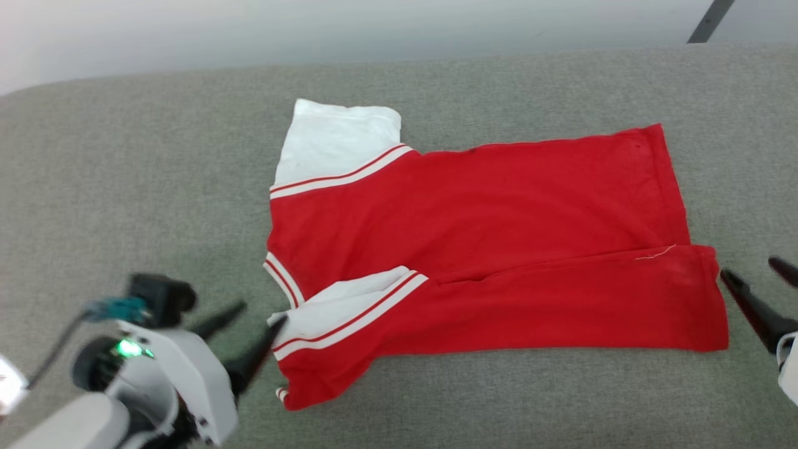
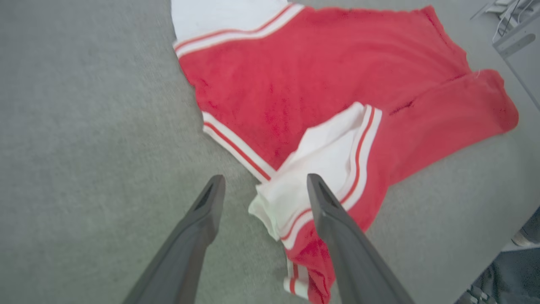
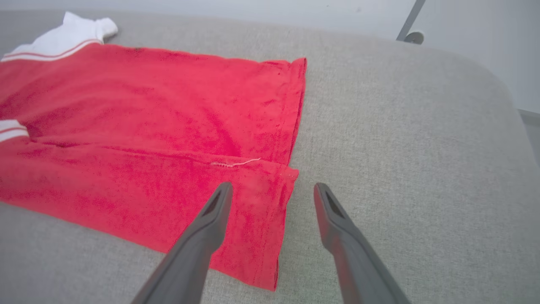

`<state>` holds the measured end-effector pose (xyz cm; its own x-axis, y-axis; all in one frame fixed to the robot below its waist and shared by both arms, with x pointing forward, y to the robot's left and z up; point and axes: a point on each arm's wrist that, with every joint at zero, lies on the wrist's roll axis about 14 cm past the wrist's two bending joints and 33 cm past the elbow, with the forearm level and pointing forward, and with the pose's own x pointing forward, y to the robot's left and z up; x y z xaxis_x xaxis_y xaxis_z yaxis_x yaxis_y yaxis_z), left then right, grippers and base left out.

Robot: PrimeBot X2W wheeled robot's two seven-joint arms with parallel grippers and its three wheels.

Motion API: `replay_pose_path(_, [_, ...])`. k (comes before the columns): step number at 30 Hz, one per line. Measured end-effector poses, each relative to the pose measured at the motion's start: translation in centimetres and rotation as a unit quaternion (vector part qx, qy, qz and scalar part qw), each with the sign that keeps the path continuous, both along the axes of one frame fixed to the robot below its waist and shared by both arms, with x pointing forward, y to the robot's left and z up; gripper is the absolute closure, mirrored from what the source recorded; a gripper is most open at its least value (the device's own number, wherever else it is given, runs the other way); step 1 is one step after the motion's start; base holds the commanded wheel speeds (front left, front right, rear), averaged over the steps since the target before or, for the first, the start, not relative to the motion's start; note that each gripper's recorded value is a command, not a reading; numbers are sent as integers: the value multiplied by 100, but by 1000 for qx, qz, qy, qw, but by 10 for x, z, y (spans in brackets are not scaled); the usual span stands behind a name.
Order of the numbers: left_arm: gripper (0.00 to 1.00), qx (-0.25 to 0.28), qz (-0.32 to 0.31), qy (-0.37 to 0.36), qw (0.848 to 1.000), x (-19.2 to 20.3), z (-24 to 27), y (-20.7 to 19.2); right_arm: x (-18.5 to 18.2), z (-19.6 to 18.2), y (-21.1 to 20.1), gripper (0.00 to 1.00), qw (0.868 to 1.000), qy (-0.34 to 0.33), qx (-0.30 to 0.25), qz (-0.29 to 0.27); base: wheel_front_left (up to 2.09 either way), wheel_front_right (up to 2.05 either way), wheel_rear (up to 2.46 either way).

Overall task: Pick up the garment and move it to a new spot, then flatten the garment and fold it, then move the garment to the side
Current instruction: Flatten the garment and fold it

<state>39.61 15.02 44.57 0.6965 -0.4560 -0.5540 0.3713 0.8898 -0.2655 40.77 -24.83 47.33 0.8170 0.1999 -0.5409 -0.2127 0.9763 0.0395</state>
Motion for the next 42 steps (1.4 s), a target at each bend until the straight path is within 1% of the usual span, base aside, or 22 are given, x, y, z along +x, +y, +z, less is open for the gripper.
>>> replay_pose_path(3, [0,1,30,-63,998,22,22,10,9,18,-1,0,998,-61,7,-20,0,0,0])
replay_pose_path(5, [0,8,48,-104,993,38,34,18,19,32,0,0,993,-111,10,-29,0,0,0])
replay_pose_path(7, [0,-5,67,-139,988,56,46,18,27,43,5,0,987,-153,24,-37,0,0,0])
replay_pose_path(10, [0,-22,98,-187,977,92,63,20,39,58,8,0,975,-211,40,-52,0,0,0])
replay_pose_path(13, [0,-13,114,-237,965,130,84,23,52,78,13,0,960,-269,54,-57,0,0,0])
replay_pose_path(16, [0,-27,128,-263,956,170,102,18,60,92,16,0,946,-311,67,-63,0,0,0])
replay_pose_path(18, [0,0,126,-271,954,193,103,19,63,96,16,0,940,-329,67,-64,0,0,0])
replay_pose_path(20, [0,34,112,-269,956,213,98,19,63,94,17,0,938,-334,67,-65,0,0,0])
replay_pose_path(23, [0,97,61,-250,961,234,79,11,58,80,13,0,944,-318,59,-70,0,0,0])
replay_pose_path(24, [0,108,55,-234,965,241,71,10,55,76,11,0,946,-312,56,-72,0,0,0])
replay_pose_path(26, [0,114,48,-177,976,250,49,9,49,66,6,0,950,-298,47,-77,0,0,0])
replay_pose_path(27, [0,125,41,-147,980,252,36,10,45,61,4,0,953,-289,43,-80,0,0,0])
replay_pose_path(30, [0,152,28,-52,987,252,0,12,37,54,-2,0,956,-278,37,-88,0,0,0])
replay_pose_path(32, [0,146,26,10,989,249,-19,8,33,51,-6,0,957,-273,35,-94,0,0,0])
replay_pose_path(34, [0,147,11,57,987,244,-38,-1,28,47,-12,0,958,-267,32,-101,0,0,0])
replay_pose_path(37, [0,120,-4,102,988,242,-51,-21,24,40,-15,0,962,-252,24,-100,0,0,0])
replay_pose_path(39, [0,123,-16,121,985,242,-57,-27,24,35,-17,0,965,-241,20,-98,0,0,0])
replay_pose_path(40, [43,126,-22,124,984,242,-59,-29,25,33,-19,0,967,-237,16,-96,0,0,0])
replay_pose_path(41, [73,127,-26,125,984,243,-61,-30,26,33,-20,0,967,-236,11,-92,0,0,0])
replay_pose_path(42, [100,126,-27,127,984,243,-62,-31,29,33,-20,0,968,-234,8,-88,0,0,0])
